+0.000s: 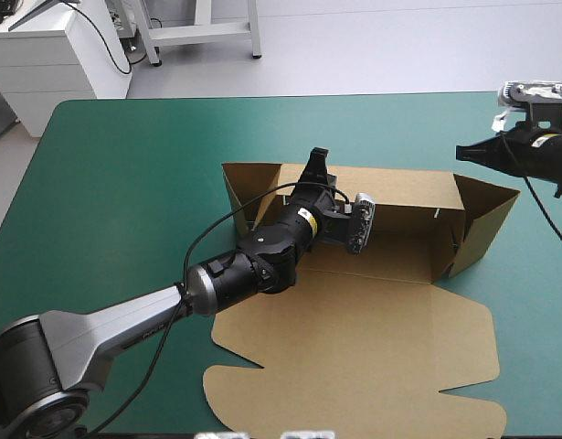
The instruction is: Fold the box
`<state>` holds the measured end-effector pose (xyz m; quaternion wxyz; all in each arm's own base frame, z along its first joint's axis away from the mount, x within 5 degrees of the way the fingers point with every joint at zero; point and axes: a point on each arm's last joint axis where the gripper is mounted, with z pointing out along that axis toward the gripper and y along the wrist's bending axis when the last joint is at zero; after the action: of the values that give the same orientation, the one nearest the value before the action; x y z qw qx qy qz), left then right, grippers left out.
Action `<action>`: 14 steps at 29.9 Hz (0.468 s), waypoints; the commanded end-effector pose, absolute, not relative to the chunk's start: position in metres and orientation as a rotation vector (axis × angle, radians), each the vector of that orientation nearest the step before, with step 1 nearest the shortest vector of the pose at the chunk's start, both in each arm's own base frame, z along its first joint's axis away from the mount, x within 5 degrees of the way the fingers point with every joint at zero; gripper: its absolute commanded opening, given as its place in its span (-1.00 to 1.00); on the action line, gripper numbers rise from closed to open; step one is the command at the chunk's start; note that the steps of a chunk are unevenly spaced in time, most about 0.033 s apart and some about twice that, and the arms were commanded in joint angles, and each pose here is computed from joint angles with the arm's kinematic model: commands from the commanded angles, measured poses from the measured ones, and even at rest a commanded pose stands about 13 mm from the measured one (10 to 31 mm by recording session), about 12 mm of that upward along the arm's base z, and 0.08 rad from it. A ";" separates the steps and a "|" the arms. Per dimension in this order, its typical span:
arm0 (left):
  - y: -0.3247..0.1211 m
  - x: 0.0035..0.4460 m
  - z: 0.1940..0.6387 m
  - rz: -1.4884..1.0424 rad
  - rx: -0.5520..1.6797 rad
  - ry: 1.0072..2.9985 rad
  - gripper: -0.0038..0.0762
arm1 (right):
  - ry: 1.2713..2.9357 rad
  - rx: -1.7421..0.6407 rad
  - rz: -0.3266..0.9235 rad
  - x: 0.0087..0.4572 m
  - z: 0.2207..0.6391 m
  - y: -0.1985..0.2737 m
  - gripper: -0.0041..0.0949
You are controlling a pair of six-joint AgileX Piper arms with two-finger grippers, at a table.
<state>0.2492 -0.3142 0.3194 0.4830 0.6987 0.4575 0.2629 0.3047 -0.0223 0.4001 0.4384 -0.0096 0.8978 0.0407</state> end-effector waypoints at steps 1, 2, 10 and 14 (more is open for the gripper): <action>-0.310 0.244 0.339 0.645 1.650 1.104 -0.92 | 2.220 -0.019 0.109 0.321 0.406 -0.025 -0.96; -0.310 0.244 0.339 0.645 1.650 1.104 -0.92 | 2.244 -0.020 0.115 0.325 0.401 -0.025 -0.96; -0.311 0.244 0.339 0.640 1.650 1.105 -0.92 | 2.361 -0.032 0.146 0.329 0.383 -0.025 -0.96; -0.311 0.244 0.338 0.634 1.647 1.111 -0.92 | 2.458 -0.089 0.158 0.323 0.374 -0.023 -0.96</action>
<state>0.2491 -0.3148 0.3183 0.4811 0.6996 0.4570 0.2651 0.3332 -0.0235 0.3555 0.3145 -0.0201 0.9469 0.0636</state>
